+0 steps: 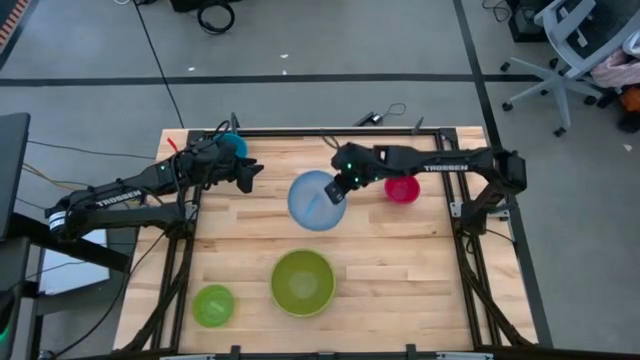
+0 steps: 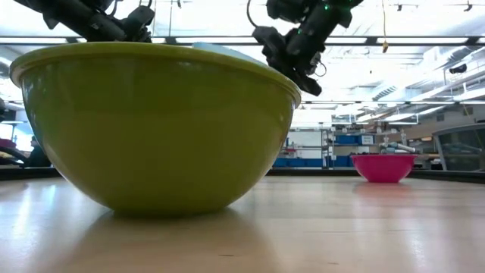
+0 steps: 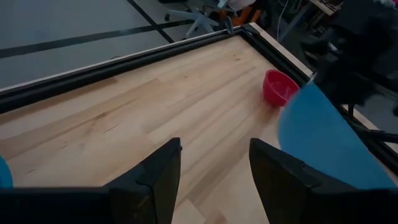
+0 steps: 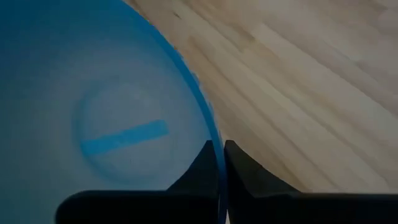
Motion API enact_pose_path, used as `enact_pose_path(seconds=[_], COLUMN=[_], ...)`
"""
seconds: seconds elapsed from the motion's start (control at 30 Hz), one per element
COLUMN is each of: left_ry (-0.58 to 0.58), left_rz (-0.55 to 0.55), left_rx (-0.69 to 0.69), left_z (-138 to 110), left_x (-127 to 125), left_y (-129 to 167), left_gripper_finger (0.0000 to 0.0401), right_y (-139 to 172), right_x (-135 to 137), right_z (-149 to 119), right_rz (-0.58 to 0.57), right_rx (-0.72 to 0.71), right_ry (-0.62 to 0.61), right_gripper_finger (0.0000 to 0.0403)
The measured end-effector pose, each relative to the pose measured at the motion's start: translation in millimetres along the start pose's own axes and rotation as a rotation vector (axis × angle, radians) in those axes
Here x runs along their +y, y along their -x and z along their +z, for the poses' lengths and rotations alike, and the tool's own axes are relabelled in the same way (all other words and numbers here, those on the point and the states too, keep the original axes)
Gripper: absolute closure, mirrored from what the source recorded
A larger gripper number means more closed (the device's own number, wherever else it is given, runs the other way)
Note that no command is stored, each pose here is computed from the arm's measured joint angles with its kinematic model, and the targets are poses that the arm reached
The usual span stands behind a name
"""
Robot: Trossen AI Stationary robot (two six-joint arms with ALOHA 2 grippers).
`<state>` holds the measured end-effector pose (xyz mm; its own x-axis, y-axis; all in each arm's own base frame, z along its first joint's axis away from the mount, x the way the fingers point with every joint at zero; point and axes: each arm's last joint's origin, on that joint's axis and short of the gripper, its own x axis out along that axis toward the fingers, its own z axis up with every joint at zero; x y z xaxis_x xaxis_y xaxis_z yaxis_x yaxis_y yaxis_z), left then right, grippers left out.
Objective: Nest bowls inside each other
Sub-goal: Stack the blue bowl into the green bowl
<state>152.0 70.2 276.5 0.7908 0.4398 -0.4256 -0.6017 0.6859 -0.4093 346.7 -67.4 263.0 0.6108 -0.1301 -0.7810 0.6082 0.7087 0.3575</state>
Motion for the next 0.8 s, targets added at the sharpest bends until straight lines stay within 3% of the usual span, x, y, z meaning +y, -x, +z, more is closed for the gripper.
enact_pose_path(seconds=[0.4,0.6,0.8], left_ry=[-0.098,-0.082,-0.07], left_rz=[-0.043,-0.107,-0.085], left_rx=[0.021,0.038,0.026], left_z=[-1,-3,-3], left_x=[-1,-8,-8], left_y=[0,1,0], left_gripper_finger=[0.0209,0.0209,0.0209], right_y=[-9,-19,-19], right_x=[73,89,102], right_z=[-37,-59,-77], right_rz=[0.207,0.226,0.248], right_rx=[-0.104,-0.049,-0.015], right_ry=[0.138,0.193,0.24], right_gripper_finger=[0.0393,0.0393,0.039])
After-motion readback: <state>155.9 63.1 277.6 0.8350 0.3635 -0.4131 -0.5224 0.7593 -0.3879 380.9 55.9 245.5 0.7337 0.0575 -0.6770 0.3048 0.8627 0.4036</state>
